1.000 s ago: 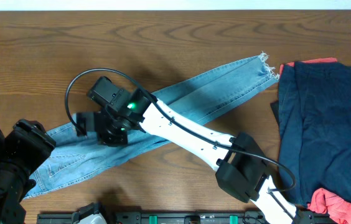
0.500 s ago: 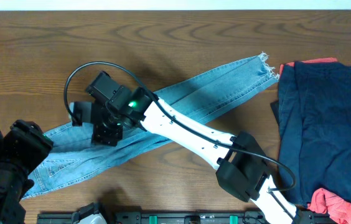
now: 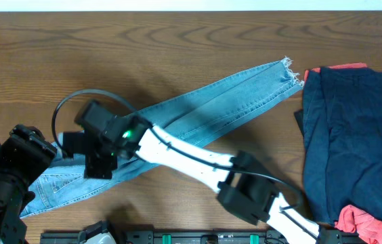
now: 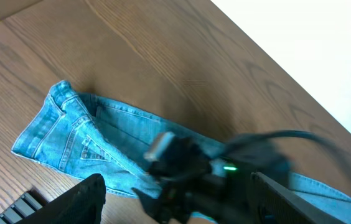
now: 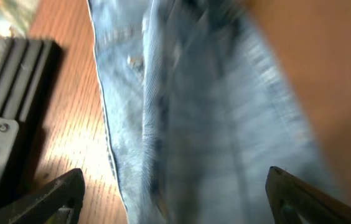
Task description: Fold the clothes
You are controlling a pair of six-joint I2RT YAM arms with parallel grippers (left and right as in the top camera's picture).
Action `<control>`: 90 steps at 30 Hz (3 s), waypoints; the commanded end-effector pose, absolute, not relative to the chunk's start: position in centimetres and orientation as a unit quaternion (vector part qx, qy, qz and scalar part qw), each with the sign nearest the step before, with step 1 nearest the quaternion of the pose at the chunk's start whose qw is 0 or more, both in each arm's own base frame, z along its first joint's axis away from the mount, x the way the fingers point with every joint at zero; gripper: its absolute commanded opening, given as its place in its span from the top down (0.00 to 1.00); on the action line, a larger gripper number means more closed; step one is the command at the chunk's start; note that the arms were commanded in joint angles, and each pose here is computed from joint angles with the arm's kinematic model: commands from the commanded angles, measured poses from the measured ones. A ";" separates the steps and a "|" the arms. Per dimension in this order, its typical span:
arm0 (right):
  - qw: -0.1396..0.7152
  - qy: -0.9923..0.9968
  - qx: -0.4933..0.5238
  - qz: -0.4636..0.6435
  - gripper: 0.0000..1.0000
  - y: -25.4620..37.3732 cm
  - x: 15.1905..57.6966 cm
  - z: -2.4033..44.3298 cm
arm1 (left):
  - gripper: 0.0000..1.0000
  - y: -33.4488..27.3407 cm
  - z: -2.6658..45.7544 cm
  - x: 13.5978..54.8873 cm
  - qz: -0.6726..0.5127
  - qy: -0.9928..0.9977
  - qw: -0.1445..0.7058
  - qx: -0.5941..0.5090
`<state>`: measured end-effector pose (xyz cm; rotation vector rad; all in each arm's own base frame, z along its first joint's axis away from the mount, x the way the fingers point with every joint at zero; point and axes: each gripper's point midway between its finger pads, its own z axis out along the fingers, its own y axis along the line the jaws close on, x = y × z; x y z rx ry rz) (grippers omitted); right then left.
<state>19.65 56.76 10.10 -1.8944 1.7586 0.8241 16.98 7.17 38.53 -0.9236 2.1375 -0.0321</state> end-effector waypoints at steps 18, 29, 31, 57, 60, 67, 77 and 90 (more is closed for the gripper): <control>0.101 0.614 -0.648 0.439 0.99 53.4 13.0 19.6 | 0.26 7.2 39.3 17.5 -0.020 0.835 0.411 -0.364; 0.030 0.623 -0.650 0.435 0.98 50.9 10.4 19.3 | 0.26 7.3 39.5 17.7 -0.019 0.833 0.416 -0.363; 0.032 0.617 -0.656 0.434 0.97 51.0 10.1 19.1 | 0.26 7.3 39.5 17.7 -0.019 0.833 0.417 -0.363; 0.135 0.669 -0.657 0.321 0.14 55.4 16.7 9.9 | 0.26 7.3 39.5 17.7 -0.019 0.834 0.415 -0.363; 0.129 0.700 -0.621 0.328 0.13 54.9 18.5 10.0 | 0.25 8.0 39.2 17.8 -0.005 0.834 0.409 -0.370; 0.107 0.728 -0.559 0.382 0.08 52.8 22.3 12.3 | 0.09 10.1 37.9 19.3 0.028 0.841 0.376 -0.389; 0.134 0.733 -0.506 0.434 0.11 48.0 26.7 20.2 | 0.02 13.1 33.6 23.2 0.058 0.895 0.280 -0.342; 0.171 0.937 -0.188 0.241 0.23 31.7 39.1 21.2 | 0.02 15.7 28.4 25.1 -0.004 0.901 0.182 -0.393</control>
